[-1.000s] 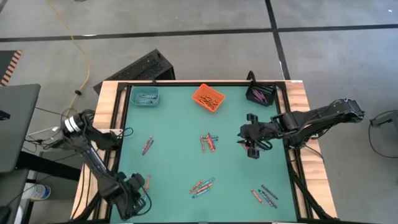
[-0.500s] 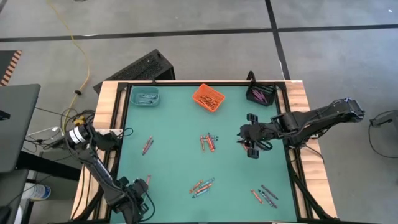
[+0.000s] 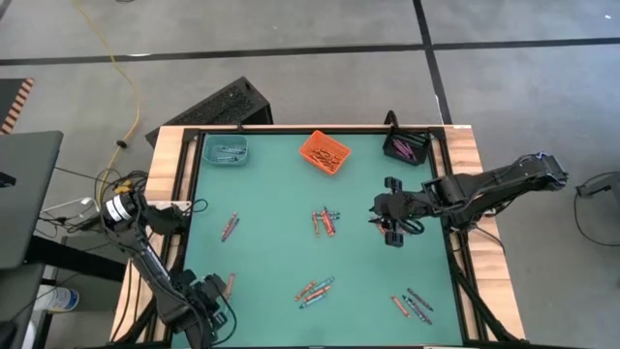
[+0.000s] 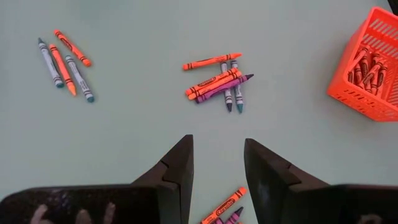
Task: Sort crayons
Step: Put the blue crayon into the blue bin
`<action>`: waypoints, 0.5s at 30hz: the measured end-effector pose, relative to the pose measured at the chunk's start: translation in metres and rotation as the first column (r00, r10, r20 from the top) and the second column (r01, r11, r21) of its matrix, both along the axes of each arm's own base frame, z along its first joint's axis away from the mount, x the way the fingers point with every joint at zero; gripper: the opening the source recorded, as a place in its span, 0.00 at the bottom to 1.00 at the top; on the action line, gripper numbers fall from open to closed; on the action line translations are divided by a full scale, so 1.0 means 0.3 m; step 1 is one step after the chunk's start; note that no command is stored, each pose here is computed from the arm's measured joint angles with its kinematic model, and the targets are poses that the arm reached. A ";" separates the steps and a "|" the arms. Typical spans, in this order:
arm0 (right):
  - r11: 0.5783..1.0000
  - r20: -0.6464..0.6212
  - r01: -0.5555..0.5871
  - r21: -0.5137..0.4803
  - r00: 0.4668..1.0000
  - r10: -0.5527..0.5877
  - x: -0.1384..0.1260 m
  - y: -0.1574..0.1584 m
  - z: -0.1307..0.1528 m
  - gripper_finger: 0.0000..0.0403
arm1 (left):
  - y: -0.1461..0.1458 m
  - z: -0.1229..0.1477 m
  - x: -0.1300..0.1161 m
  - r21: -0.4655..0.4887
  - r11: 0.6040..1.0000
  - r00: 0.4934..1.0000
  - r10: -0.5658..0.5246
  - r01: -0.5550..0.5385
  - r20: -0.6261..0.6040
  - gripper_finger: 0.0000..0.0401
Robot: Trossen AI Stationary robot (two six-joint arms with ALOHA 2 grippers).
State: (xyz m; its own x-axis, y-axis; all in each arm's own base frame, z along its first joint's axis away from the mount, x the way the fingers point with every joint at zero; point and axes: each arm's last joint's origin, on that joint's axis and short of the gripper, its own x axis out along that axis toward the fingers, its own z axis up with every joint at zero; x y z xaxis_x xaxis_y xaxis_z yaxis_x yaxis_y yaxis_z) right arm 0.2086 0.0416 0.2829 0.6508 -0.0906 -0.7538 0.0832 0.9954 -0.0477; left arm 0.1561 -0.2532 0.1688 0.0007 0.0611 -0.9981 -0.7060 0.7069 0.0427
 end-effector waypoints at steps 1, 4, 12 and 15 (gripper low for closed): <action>1.000 0.000 0.000 0.000 1.000 0.000 0.000 0.000 0.000 0.33 | -0.003 0.000 0.002 -0.007 1.000 1.000 -0.002 0.003 0.013 0.32; 1.000 0.000 0.000 0.000 1.000 0.000 0.000 0.000 0.000 0.33 | -0.008 -0.014 0.011 -0.039 0.999 0.999 0.005 -0.003 0.048 0.32; 1.000 0.000 0.000 0.000 1.000 0.000 0.000 0.000 0.000 0.33 | 0.007 -0.072 0.001 -0.081 0.996 0.999 0.036 -0.032 0.041 0.32; 1.000 -0.001 0.000 0.000 1.000 0.000 0.000 0.000 0.000 0.33 | 0.006 -0.072 0.002 -0.082 0.996 0.999 0.026 -0.022 0.047 0.31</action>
State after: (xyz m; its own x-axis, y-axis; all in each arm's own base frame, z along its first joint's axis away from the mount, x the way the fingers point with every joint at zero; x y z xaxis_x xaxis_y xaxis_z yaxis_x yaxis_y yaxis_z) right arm 0.2085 0.0417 0.2828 0.6503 -0.0905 -0.7543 0.0828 0.9954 -0.0480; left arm 0.1568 -0.2515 0.1472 0.0482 -0.0202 -0.9986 -0.7228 0.6894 -0.0488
